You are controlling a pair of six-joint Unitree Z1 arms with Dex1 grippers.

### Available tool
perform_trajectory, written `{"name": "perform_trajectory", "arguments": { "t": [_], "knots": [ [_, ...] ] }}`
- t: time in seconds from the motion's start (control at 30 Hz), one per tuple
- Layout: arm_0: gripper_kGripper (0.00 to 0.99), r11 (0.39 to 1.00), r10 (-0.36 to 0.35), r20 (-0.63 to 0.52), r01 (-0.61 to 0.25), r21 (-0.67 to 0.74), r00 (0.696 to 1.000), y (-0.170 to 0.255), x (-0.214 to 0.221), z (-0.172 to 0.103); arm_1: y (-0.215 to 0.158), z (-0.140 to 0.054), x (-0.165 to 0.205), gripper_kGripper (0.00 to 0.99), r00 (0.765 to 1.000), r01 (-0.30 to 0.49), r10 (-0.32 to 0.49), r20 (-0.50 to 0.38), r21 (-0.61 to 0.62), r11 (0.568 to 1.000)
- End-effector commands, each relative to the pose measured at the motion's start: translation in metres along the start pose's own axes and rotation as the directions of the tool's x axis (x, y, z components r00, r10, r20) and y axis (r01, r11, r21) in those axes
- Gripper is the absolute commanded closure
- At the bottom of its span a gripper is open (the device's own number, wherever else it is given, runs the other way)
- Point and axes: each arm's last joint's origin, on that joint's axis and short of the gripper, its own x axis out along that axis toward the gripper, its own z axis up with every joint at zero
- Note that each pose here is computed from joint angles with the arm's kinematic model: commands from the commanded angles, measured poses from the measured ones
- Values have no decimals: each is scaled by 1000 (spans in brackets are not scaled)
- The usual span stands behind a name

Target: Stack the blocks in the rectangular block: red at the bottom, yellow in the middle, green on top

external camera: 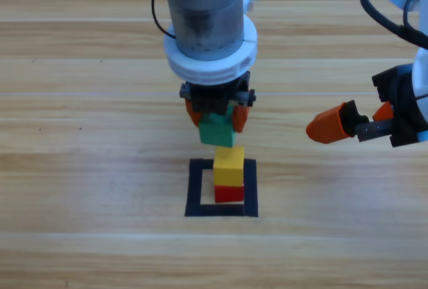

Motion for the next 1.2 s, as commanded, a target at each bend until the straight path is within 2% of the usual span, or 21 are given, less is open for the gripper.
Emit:
{"name": "perform_trajectory", "arguments": {
  "t": [0.03,0.27,0.8,1.2],
  "knots": [
    [990,996,63,-32,-65,-62,998,-9,23,-3,-11,-4,-14,0,1000,-14,14,23,23,1000],
    [990,985,101,-73,-110,-131,992,-12,40,-5,-11,-4,-14,0,1000,-14,13,22,23,1000],
    [990,986,78,-47,-84,-146,996,-25,35,-8,-11,-4,-14,0,1000,-18,17,21,24,1000],
    [990,985,88,-49,-94,-143,995,-28,42,-8,-11,-4,-13,0,1000,-15,15,20,23,1000]
  ]
}}
